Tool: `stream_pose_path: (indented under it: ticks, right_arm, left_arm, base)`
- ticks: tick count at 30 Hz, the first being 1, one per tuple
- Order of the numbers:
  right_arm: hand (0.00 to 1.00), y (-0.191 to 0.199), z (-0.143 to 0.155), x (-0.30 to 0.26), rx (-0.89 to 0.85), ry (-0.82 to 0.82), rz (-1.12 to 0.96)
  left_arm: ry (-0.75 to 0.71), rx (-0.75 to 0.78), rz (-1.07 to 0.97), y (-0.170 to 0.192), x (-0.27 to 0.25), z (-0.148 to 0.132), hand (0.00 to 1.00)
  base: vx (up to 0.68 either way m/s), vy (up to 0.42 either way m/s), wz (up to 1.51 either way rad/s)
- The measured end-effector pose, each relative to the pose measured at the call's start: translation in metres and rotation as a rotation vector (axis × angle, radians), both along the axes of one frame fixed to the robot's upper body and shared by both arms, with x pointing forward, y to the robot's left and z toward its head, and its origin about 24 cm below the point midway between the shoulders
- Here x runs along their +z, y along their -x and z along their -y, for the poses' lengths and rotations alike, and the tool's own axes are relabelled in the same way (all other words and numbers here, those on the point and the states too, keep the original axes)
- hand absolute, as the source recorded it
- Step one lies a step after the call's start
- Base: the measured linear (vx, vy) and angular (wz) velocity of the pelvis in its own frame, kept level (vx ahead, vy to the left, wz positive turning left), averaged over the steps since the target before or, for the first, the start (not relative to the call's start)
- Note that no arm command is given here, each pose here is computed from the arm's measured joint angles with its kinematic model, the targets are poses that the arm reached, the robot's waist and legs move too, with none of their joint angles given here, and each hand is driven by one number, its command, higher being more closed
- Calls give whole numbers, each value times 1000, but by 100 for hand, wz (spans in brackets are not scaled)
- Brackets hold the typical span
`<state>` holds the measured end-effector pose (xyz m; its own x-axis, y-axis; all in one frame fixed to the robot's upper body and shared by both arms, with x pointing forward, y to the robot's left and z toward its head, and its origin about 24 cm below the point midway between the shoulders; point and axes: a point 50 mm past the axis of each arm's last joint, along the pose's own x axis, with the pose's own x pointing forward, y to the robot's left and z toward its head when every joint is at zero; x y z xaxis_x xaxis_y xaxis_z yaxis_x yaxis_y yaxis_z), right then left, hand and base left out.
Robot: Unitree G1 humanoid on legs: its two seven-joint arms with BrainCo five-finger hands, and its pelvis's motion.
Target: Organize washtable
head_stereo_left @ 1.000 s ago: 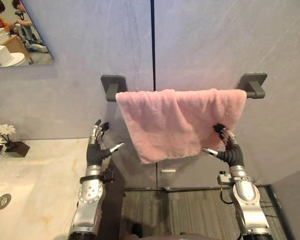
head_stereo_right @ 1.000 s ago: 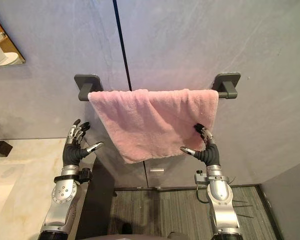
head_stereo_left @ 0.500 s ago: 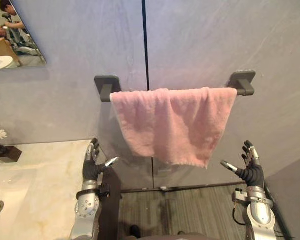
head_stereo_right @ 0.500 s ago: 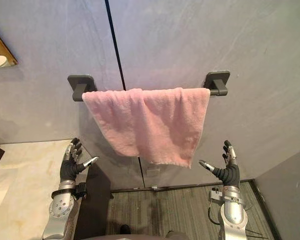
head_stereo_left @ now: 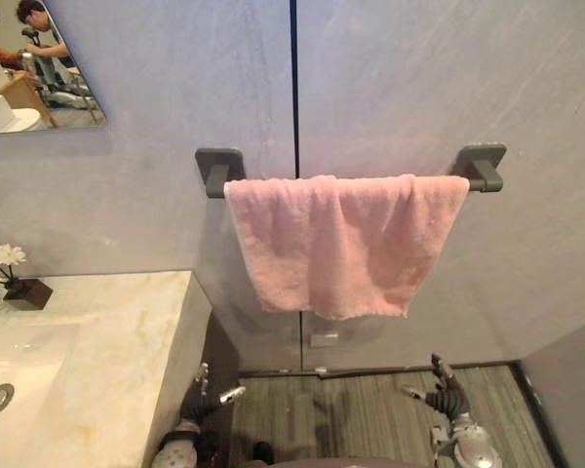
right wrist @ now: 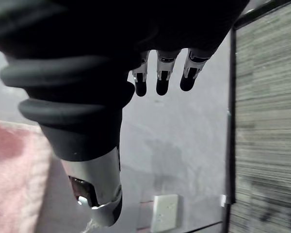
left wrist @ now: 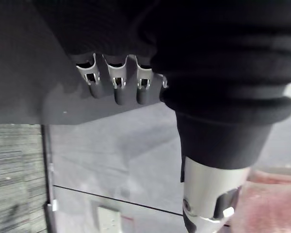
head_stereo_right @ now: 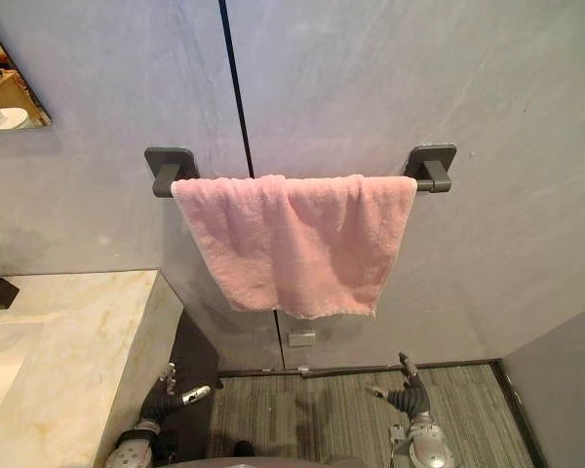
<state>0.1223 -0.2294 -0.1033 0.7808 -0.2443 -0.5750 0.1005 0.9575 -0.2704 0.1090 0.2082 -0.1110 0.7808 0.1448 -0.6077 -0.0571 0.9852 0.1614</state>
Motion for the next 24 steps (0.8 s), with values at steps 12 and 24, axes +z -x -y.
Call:
stream_pose_path:
  ticks: [12,24]
  right_arm:
    - [0,9,4,-15,51,33,-123]
    - [0,-12,-28,-10,105,-35,-52]
  left_arm:
    - [-13,16,-158,27,-21,0,0]
    - [-49,53,25,-22,2,-3,0]
  base:
    - [-3,-9,0]
    - [-24,-62,30]
